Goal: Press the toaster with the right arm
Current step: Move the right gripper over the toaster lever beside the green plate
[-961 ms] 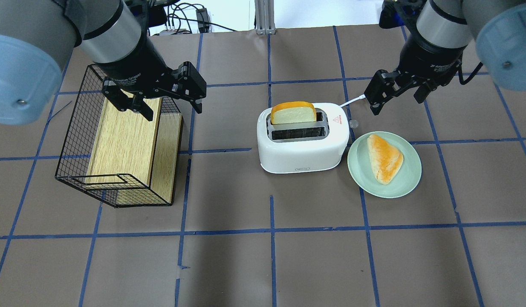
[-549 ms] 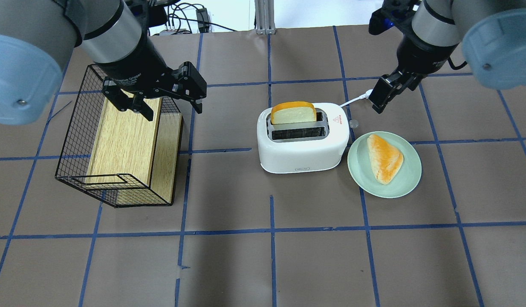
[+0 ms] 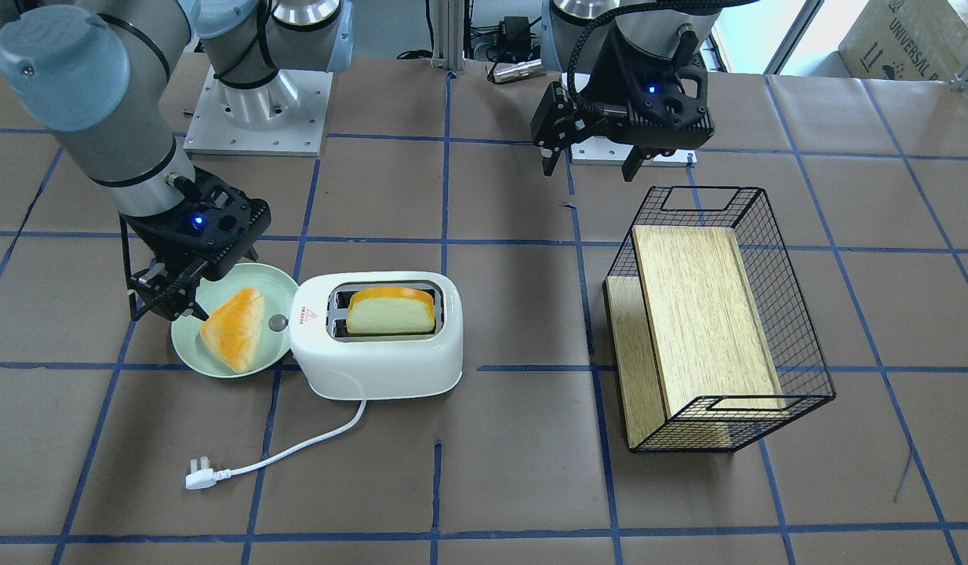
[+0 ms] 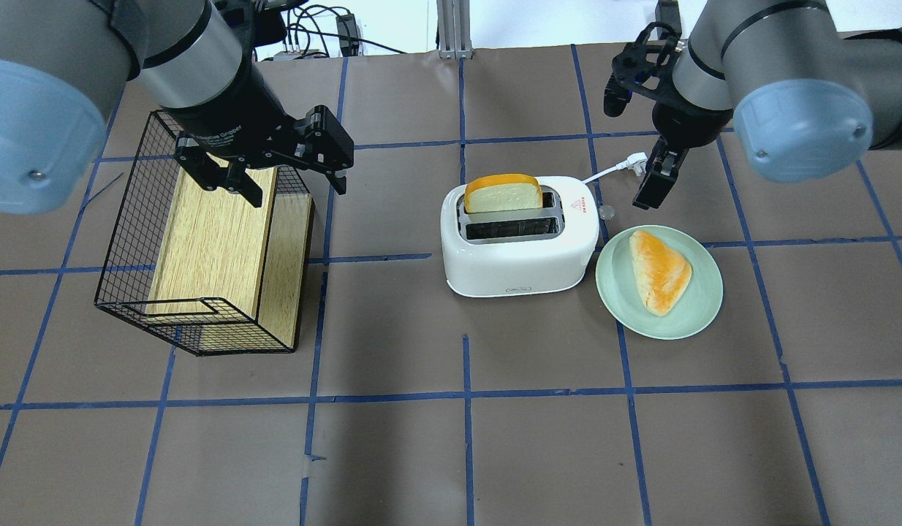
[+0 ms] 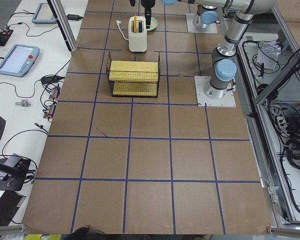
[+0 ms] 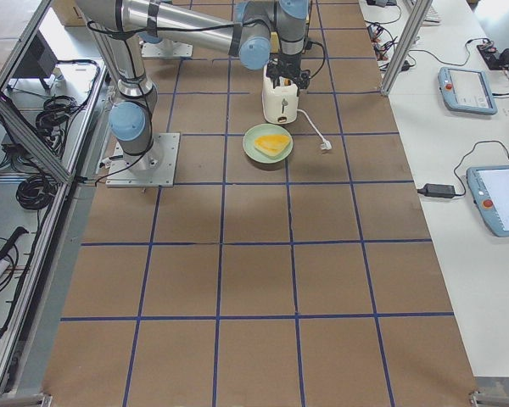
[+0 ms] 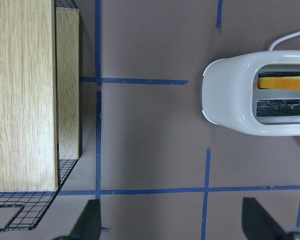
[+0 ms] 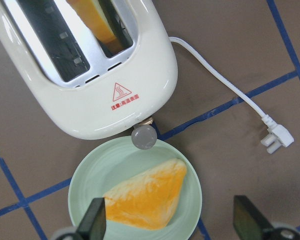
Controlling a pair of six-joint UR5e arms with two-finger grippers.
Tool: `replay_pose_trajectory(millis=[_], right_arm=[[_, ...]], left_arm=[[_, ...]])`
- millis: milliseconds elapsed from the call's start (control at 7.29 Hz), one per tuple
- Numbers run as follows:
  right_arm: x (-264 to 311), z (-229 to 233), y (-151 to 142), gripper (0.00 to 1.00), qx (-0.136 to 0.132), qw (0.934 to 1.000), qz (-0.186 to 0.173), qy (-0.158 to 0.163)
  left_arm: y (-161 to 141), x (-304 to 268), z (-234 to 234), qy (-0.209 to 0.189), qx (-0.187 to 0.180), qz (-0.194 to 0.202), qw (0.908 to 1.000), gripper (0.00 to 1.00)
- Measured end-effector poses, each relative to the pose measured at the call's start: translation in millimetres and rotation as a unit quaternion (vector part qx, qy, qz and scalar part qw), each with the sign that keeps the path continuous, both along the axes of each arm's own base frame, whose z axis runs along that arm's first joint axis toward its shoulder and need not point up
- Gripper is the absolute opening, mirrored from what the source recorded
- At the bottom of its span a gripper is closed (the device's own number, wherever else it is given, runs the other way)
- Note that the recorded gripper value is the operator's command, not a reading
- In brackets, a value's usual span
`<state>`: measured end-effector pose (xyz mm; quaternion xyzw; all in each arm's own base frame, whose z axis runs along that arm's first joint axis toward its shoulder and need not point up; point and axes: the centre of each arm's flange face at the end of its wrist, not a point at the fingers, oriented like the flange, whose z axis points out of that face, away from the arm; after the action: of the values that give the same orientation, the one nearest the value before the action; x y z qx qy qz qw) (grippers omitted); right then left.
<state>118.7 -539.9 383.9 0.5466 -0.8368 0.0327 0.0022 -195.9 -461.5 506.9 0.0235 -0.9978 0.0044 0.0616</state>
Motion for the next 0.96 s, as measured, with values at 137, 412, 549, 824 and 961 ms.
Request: replay_pose_trajectory(millis=[137, 412, 549, 824, 961], right_arm=[[0.9, -6.7, -3.9, 0.4, -0.012, 0.9995, 0.029, 0.002], [3.0, -16.0, -6.8, 0.3, -0.016, 0.9962, 0.085, 0.005], [4.3, -20.6, -7.6, 0.29, -0.015, 0.993, 0.118, 0.004], [8.6, -30.3, -11.0, 0.27, -0.012, 0.9872, 0.159, -0.014], [10.2, -33.8, -11.7, 0.24, -0.011, 0.9843, 0.175, -0.021]], left_arm=[[0.0, -0.1, 0.0, 0.0, 0.0, 0.0, 1.0, 1.0], [0.3, -0.6, 0.0, 0.0, 0.0, -0.001, 1.0, 1.0], [0.2, -0.6, 0.0, 0.0, 0.0, -0.001, 1.0, 1.0], [0.1, -0.1, 0.0, 0.0, 0.0, 0.0, 1.0, 1.0], [0.1, -0.1, 0.0, 0.0, 0.0, 0.0, 1.0, 1.0]])
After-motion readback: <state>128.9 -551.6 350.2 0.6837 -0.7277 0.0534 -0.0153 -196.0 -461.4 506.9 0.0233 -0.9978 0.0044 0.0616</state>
